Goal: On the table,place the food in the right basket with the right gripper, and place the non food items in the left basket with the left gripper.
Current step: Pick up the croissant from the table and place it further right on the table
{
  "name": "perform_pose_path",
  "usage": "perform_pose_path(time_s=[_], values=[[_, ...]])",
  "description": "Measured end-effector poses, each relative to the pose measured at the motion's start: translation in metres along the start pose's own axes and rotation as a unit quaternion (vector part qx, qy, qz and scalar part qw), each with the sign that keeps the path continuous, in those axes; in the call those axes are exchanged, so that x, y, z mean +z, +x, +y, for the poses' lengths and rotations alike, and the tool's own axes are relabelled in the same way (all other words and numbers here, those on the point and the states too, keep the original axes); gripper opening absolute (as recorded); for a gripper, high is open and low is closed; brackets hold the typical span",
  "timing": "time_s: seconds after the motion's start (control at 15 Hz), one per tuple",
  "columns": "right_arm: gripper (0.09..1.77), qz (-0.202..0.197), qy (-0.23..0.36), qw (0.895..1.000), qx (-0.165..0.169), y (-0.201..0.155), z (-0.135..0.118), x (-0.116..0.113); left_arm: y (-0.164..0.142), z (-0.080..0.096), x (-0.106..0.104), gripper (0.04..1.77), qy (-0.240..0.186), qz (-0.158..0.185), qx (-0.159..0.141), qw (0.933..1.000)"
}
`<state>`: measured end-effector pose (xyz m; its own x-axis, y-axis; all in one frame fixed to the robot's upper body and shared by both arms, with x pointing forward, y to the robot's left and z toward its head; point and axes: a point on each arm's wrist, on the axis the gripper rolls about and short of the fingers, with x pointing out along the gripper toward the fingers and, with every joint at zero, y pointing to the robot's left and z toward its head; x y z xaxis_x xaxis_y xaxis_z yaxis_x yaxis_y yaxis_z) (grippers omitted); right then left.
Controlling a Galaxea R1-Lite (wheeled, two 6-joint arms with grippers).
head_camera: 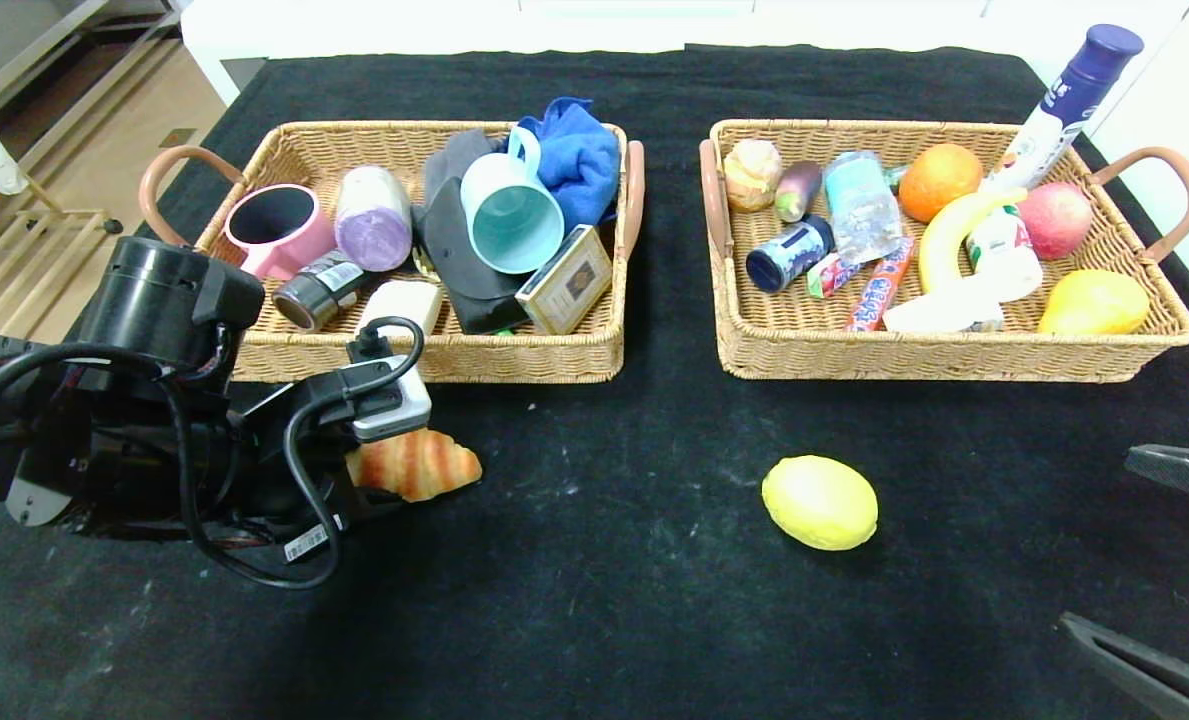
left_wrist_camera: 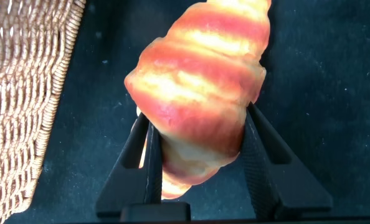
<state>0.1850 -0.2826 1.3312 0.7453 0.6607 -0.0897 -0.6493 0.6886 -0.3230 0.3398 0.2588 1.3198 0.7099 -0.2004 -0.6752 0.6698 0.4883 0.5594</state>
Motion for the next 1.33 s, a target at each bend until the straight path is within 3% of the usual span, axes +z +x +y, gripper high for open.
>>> perform_pose_path(time_s=[0.67, 1.13, 1.33], values=[[1.71, 0.003, -0.008, 1.000, 0.003, 0.000, 0.001, -0.002, -0.009, -0.003, 0.001, 0.79, 0.004, -0.006, -0.002, 1.0000], [1.71, 0.002, -0.008, 1.000, 0.007, 0.000, 0.002, -0.002, -0.040, -0.013, 0.015, 0.76, 0.019, -0.057, 0.018, 0.9980], [1.71, 0.000, -0.008, 1.000, 0.006, 0.000, 0.002, -0.001, -0.051, -0.024, 0.029, 0.76, -0.017, -0.087, 0.013, 0.9960]])
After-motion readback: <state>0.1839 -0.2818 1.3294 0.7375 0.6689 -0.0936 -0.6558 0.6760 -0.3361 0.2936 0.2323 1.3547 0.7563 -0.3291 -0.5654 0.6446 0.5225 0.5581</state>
